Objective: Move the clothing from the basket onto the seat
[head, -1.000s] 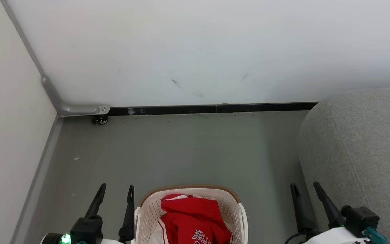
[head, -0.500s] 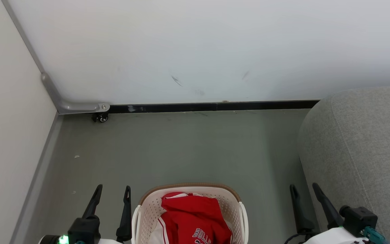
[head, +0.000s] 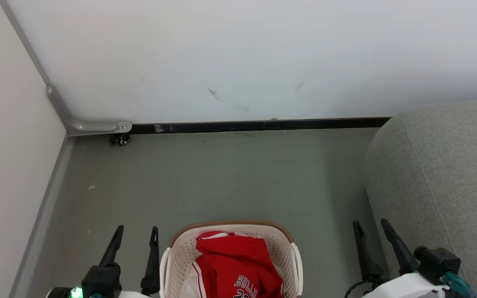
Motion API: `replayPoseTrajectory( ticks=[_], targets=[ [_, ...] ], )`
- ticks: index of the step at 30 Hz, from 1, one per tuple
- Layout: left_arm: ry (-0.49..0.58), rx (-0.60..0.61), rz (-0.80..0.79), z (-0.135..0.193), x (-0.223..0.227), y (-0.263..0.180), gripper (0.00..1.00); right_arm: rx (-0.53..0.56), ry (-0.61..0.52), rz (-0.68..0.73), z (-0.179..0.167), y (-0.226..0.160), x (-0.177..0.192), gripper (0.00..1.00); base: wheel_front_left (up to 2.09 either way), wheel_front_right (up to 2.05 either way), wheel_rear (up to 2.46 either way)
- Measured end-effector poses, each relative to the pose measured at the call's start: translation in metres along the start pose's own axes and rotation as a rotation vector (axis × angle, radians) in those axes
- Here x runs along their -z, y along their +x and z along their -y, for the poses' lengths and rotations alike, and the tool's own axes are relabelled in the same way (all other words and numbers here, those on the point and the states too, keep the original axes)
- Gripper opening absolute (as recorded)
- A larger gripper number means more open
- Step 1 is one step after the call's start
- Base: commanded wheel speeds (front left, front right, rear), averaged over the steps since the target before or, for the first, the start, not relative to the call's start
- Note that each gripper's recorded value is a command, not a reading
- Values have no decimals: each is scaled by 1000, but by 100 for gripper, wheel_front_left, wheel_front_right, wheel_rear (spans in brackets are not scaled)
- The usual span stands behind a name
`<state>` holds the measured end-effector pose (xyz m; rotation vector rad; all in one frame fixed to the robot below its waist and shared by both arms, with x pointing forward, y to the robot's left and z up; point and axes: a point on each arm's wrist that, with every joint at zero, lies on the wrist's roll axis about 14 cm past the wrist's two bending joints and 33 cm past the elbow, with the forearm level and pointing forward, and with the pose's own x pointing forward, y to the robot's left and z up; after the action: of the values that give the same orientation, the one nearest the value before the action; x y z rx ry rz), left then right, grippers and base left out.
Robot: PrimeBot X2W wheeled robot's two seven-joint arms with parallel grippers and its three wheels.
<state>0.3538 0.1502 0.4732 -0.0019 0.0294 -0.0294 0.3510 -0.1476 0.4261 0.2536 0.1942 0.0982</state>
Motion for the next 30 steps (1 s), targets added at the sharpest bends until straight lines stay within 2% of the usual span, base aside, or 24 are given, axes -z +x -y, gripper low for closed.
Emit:
replayPoseTrajectory(
  ticks=[12,20,30],
  targets=[
    [15,22,-9,4,3,14,100,15,1,-5,5,5,1,100,0,0,0],
    [59,82,-12,15,5,32,100,31,0,16,12,15,-7,100,0,0,0],
    [88,166,-76,33,28,49,100,73,-2,12,27,21,-5,100,0,0,0]
  ],
)
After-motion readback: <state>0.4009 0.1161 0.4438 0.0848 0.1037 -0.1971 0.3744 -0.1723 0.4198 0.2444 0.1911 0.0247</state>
